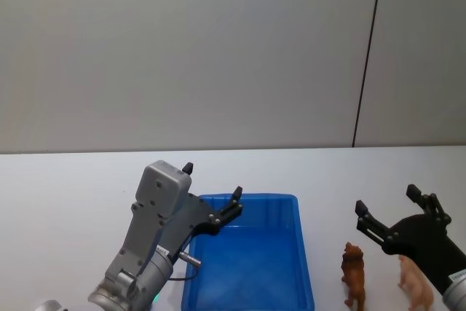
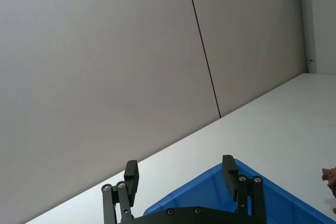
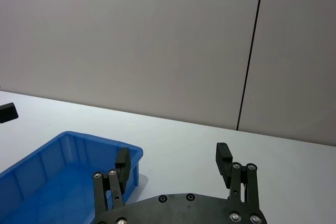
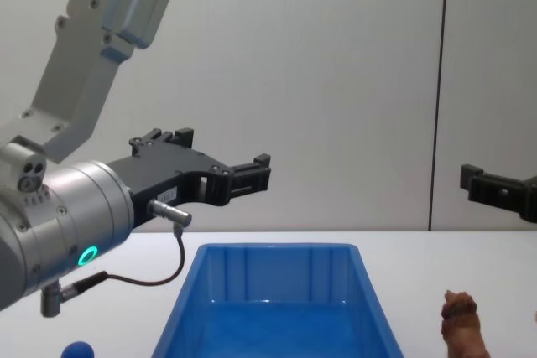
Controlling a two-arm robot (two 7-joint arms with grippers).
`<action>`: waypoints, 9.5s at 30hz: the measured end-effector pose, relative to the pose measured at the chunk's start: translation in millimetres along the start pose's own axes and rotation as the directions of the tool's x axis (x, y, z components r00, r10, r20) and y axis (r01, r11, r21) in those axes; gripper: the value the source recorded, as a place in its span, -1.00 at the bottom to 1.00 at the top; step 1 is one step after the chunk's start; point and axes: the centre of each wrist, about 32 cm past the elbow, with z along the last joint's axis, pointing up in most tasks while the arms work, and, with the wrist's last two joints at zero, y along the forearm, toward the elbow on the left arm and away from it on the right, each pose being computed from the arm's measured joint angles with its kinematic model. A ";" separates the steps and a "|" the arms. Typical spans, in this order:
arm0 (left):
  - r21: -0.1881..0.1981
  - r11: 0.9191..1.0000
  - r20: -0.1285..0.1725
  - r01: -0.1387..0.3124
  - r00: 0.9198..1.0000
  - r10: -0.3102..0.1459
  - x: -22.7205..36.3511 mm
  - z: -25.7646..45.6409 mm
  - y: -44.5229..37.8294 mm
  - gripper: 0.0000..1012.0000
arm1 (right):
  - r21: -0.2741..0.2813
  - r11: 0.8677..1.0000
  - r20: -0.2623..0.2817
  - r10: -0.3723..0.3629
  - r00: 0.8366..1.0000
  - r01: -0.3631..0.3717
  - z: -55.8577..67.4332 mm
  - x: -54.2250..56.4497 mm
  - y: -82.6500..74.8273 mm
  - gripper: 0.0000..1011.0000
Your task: Pick up the two dolls from the table and place them into the box.
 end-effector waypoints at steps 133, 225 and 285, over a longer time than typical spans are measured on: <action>0.000 1.000 0.000 0.000 1.000 0.000 0.0 0.0 0.0 0.98 | -0.164 0.926 -0.049 0.337 0.940 -0.341 29.3 25.7 58.1 -0.25; 0.000 1.000 0.000 0.000 1.000 0.000 0.0 0.0 0.0 0.98 | -0.452 0.870 -0.146 0.148 0.978 -0.198 -33.8 20.0 13.4 0.39; 0.000 1.000 0.000 0.000 1.000 0.000 0.0 0.0 0.0 0.98 | -0.264 0.880 -0.176 0.358 0.917 -0.394 23.1 -9.5 111.4 0.09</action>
